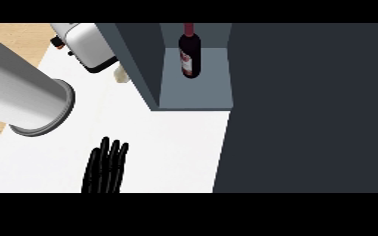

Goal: Pick up the wine, place it into the cabinet and close the cabinet

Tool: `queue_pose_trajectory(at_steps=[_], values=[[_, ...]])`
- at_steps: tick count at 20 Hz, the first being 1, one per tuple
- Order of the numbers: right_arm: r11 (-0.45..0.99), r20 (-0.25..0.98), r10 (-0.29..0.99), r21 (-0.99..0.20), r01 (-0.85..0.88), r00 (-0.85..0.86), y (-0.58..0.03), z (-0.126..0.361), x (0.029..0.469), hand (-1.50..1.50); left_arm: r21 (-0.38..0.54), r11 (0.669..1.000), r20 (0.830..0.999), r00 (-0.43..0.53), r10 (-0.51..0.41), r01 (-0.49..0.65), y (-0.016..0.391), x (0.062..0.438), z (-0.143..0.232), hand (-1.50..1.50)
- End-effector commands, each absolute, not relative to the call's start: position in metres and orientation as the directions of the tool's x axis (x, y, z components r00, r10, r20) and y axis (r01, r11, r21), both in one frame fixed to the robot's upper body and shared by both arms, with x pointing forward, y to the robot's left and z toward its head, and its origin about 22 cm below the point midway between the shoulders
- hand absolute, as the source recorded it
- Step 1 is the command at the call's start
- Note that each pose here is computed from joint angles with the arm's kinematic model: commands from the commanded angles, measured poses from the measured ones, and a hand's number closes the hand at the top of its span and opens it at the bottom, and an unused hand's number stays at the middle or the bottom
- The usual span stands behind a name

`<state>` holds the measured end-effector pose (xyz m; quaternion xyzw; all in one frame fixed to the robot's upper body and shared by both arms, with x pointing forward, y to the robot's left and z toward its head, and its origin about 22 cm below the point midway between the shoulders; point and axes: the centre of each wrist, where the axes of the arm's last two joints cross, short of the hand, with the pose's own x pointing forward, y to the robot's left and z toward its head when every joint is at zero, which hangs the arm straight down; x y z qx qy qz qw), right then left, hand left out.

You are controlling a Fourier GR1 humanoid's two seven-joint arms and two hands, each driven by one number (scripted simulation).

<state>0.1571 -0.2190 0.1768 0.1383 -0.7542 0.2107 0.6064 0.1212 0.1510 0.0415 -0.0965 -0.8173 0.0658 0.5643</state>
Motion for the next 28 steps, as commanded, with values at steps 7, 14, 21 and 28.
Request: queue_pose_trajectory(at_steps=[7,14,21,28], values=[[0.768,0.988,-0.137,0.062,-0.638,-0.070,-0.200,0.182,0.119,1.50,-0.227,0.973,0.889,-0.398,0.226,0.044,0.206,0.127,0.063,-1.50],[0.633,0.986,-0.075,-0.068,-0.771,-0.149,-0.171,0.189,0.110,1.50,-0.222,0.975,0.892,-0.399,0.214,0.026,0.250,0.119,0.068,-1.50],[0.613,0.982,-0.137,-0.022,-0.790,-0.133,-0.144,0.196,0.088,1.50,-0.210,0.978,0.902,-0.388,0.192,-0.006,0.281,0.121,0.074,-1.50],[0.601,0.986,-0.135,0.000,-0.800,-0.101,-0.106,0.192,0.078,1.50,-0.206,0.979,0.901,-0.391,0.188,-0.005,0.305,0.123,0.079,-1.50]])
